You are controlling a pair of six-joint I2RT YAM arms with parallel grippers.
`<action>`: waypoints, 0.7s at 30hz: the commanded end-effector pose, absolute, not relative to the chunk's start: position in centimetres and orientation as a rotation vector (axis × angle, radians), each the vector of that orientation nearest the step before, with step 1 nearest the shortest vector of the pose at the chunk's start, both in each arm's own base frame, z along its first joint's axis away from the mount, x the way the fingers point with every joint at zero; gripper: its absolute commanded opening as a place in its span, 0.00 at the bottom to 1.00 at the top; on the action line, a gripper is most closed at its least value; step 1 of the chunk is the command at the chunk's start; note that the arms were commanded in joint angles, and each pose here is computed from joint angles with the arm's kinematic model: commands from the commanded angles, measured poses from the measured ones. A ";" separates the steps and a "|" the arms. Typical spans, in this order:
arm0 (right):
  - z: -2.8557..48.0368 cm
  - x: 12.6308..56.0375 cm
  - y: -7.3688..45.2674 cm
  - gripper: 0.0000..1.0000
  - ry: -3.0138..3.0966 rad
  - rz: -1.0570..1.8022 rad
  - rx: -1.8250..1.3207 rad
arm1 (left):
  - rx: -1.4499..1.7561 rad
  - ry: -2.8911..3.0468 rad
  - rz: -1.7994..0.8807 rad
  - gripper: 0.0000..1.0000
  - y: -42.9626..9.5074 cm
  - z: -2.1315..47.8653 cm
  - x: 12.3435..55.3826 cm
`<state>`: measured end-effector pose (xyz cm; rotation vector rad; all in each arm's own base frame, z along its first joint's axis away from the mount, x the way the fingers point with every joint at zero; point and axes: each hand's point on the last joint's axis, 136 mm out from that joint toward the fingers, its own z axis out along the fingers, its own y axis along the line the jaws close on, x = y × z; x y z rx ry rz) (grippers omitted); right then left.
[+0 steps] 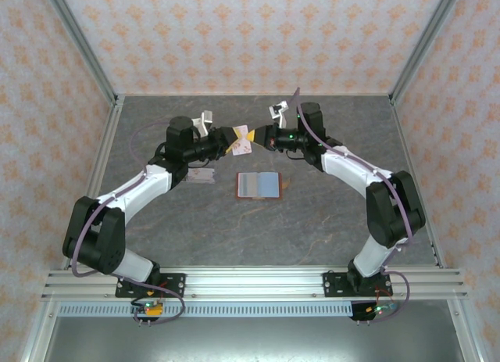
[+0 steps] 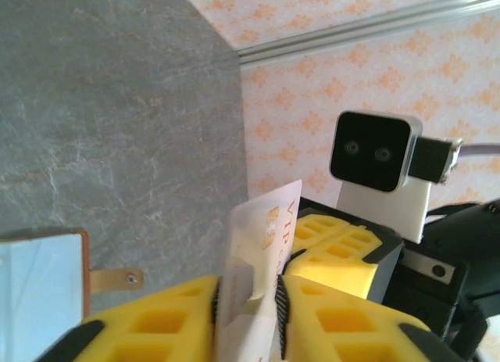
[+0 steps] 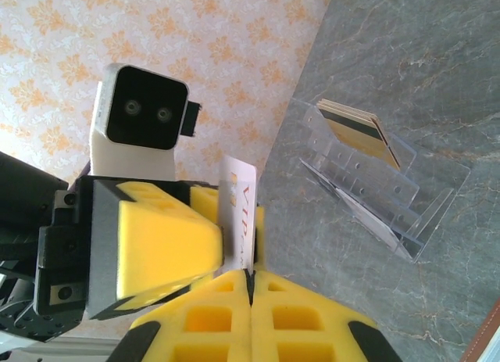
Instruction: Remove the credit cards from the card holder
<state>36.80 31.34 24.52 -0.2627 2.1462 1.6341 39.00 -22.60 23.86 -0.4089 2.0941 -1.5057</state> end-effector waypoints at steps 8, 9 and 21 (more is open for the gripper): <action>27.3 36.3 31.7 0.26 2.059 1.837 -0.122 | -0.425 1.912 -1.525 0.02 -21.2 28.2 38.7; 27.1 36.3 31.7 0.29 2.064 1.854 -0.086 | -0.439 1.894 -1.528 0.01 -21.0 28.4 38.7; 27.4 35.6 32.8 0.17 2.020 1.954 -0.053 | -0.506 1.882 -1.523 0.01 -20.7 27.2 39.5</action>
